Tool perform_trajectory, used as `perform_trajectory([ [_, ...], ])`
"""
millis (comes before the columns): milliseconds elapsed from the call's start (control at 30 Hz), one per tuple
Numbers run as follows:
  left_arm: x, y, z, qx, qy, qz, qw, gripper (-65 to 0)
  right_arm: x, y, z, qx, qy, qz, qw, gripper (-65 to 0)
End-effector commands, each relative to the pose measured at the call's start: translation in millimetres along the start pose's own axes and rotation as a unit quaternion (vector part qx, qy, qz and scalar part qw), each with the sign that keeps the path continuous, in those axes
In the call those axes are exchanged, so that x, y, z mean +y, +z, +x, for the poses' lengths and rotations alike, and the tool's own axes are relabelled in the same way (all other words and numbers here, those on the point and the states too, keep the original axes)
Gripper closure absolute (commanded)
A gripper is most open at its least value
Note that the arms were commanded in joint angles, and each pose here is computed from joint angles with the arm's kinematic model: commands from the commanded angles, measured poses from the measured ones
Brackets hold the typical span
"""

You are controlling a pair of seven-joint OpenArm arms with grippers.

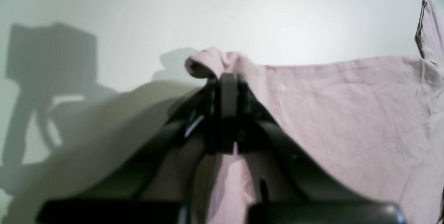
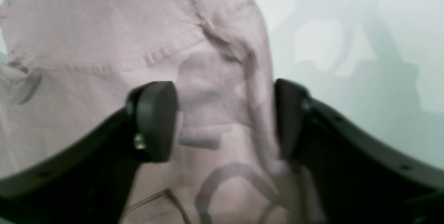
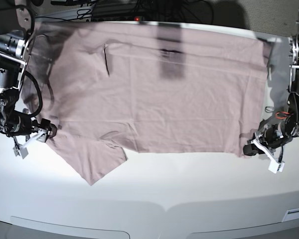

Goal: Fold the T-shirt properly
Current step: 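Slide the right gripper along the hem near the sleeve and pinch it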

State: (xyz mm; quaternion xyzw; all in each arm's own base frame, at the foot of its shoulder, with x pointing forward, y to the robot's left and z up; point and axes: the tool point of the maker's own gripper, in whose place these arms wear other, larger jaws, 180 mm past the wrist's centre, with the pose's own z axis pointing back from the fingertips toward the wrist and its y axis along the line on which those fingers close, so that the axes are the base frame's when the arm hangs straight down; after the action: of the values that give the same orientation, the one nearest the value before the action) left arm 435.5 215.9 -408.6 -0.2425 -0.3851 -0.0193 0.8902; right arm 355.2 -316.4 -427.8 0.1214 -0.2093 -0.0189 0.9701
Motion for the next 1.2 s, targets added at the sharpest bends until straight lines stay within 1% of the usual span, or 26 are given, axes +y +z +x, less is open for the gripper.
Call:
perform_trajectory([
  [0,-2,5,30,-0.034,-0.011,-0.006,0.999,0.0,0,3,1,0.011,0.005,0.0,0.9999,-30.2],
  [100,-2,5,30,-0.034,-0.011,-0.006,0.999,0.0,0,3,-1,0.015,0.006,0.0,0.9999,-11.9],
  [133,-2,5,30,-0.034,-0.011,-0.006,0.999,0.0,0,3,-1,0.015,0.006,0.0,0.9999,-7.0],
  [167,-2,5,30,-0.034,-0.011,-0.006,0.999,0.0,0,4,-1,0.015,0.005,0.0,0.9999,-3.8],
  [200,-2,5,30,-0.034,-0.011,-0.006,0.999,0.0,0,4,0,0.014,0.005,0.0,0.9999,-2.4],
  [300,-2,5,30,-0.034,-0.011,-0.006,0.999,0.0,0,4,1,0.011,0.006,0.0,0.9999,-2.4],
  [367,-2,5,31,-0.036,-0.011,-0.006,0.999,0.0,0,4,2,0.008,0.006,0.0,0.9999,0.0],
  [533,-2,5,32,-0.038,-0.011,-0.006,0.999,0.0,-2,4,3,0.004,0.006,-0.001,1.0,0.0],
  [567,-2,5,33,-0.042,-0.011,-0.006,0.999,0.0,-2,4,5,0.0,0.006,-0.001,1.0,0.0],
  [633,-3,6,43,-0.07,-0.011,-0.007,0.997,0.0,-2,4,8,-0.009,0.006,-0.002,0.9999,0.0],
  [700,-3,7,47,-0.08,-0.011,-0.007,0.997,0.0,-2,4,9,-0.01,0.006,-0.002,0.9999,0.0],
  [867,-2,6,41,-0.062,-0.017,-0.004,0.998,0.0,-2,4,11,-0.016,0.006,-0.002,0.9999,0.0],
  [967,0,6,37,-0.05,-0.031,0.003,0.998,0.0,-2,5,17,-0.032,0.007,-0.002,0.9995,0.0],
  [1067,0,5,38,-0.052,-0.03,0.002,0.998,0.0,-2,6,23,-0.045,0.01,-0.005,0.9989,0.0],
  [1167,0,5,38,-0.052,-0.03,0.002,0.998,0.0,-6,9,29,-0.043,0.021,-0.018,0.9987,0.0],
])
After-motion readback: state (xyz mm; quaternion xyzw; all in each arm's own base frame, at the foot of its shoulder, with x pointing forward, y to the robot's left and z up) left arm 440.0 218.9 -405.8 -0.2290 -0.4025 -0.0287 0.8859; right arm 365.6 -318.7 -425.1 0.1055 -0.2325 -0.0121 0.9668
